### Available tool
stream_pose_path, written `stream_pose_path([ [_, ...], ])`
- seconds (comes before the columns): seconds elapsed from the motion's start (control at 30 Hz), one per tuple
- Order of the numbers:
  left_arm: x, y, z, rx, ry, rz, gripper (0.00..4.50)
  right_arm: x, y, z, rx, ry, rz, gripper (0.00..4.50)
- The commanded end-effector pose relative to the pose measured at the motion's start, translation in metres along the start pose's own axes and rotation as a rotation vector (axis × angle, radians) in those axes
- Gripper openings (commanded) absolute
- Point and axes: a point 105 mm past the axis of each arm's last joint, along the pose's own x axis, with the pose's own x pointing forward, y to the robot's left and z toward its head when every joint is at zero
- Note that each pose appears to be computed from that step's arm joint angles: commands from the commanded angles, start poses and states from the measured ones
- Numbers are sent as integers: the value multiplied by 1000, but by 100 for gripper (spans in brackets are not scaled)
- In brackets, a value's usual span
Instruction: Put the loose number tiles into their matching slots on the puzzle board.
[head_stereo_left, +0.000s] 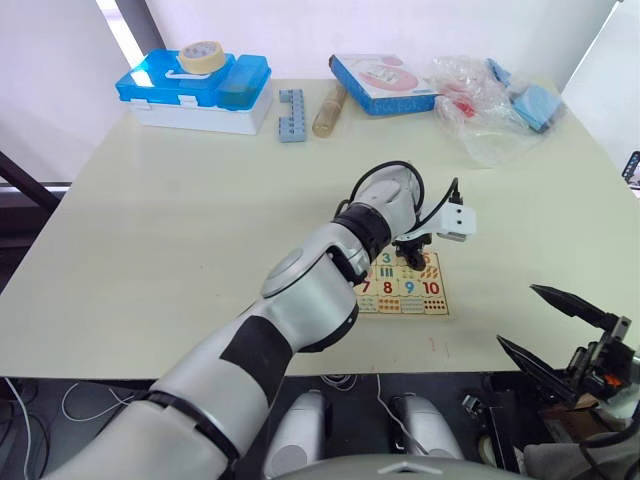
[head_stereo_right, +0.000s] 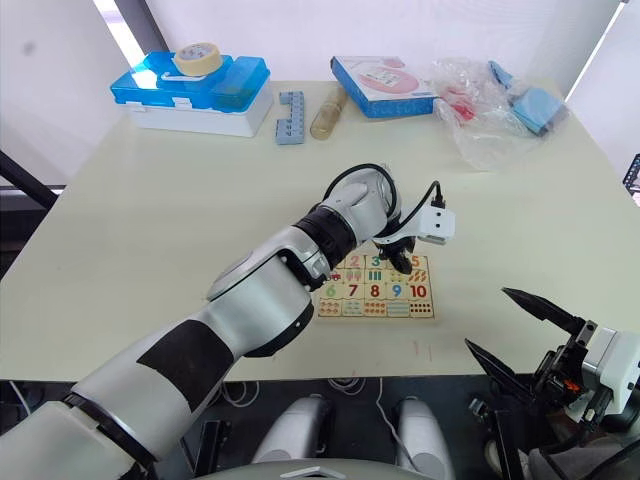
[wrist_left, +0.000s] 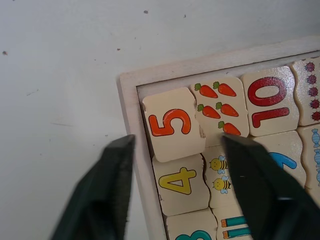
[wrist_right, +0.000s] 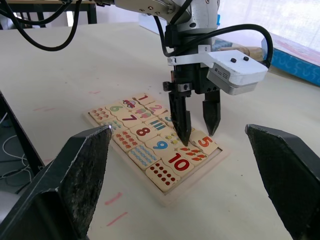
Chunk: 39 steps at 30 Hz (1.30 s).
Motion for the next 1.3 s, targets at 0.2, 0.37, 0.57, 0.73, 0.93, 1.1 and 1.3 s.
stream_pose_path([
  [0.2,-33,10,17,-20,-151,9,422,3,0,9,-40,-35,8,450],
  [0.37,-57,19,17,-63,-405,51,422,5,-2,9,-45,-40,7,450],
  [0.57,-68,18,1,-120,-565,84,422,7,-3,7,-45,-45,1,450],
  [0.73,-56,15,-12,-153,-653,146,365,9,-4,5,-42,-50,1,450],
  [0.93,-42,7,-25,-156,-693,171,118,11,-6,5,-42,-55,8,450],
  [1.1,-24,1,-36,-166,-660,151,7,12,-6,4,-44,-56,8,450],
  [1.3,-16,-5,-36,-155,-645,115,7,11,-2,4,-42,-54,-1,450],
])
